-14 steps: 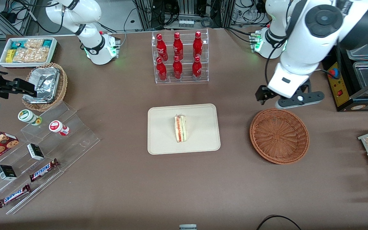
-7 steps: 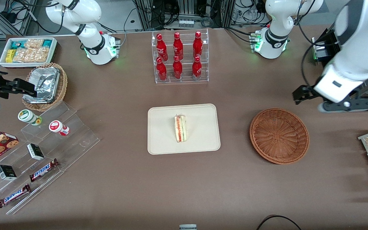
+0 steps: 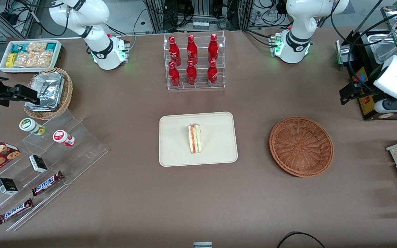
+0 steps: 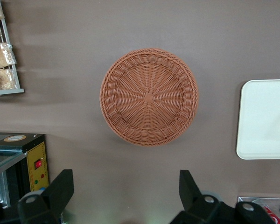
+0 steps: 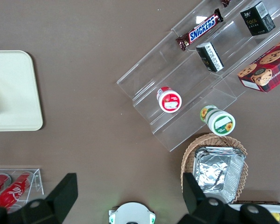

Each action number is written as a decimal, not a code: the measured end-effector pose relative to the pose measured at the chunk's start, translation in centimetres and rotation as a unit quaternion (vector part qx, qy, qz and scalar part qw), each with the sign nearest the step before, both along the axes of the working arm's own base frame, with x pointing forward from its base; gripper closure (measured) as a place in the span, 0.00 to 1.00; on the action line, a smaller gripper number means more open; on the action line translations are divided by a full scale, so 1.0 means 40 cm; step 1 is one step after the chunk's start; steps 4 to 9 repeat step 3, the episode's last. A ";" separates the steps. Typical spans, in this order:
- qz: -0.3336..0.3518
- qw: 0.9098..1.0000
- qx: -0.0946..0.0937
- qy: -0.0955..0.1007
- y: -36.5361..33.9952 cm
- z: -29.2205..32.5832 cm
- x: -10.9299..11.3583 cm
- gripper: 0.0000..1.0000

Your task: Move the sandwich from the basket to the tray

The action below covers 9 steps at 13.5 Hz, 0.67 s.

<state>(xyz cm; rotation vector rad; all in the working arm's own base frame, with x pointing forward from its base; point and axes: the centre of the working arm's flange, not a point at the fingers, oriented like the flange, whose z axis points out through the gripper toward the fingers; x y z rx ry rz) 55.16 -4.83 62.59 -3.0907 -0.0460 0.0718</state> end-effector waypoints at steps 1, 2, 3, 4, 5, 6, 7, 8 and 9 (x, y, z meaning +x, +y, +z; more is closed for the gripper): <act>0.000 1.000 0.000 0.004 0.009 0.002 -0.002 0.00; -0.001 1.000 0.001 0.011 0.022 0.001 -0.005 0.00; -0.005 1.000 0.000 0.018 0.039 0.000 -0.008 0.00; -0.005 1.000 0.000 0.018 0.039 0.000 -0.008 0.00; -0.005 1.000 0.000 0.018 0.039 0.000 -0.008 0.00; -0.005 1.000 0.000 0.018 0.039 0.000 -0.008 0.00; -0.005 1.000 0.000 0.018 0.039 0.000 -0.008 0.00; -0.005 1.000 0.000 0.018 0.039 0.000 -0.008 0.00; -0.005 1.000 0.000 0.018 0.039 0.000 -0.008 0.00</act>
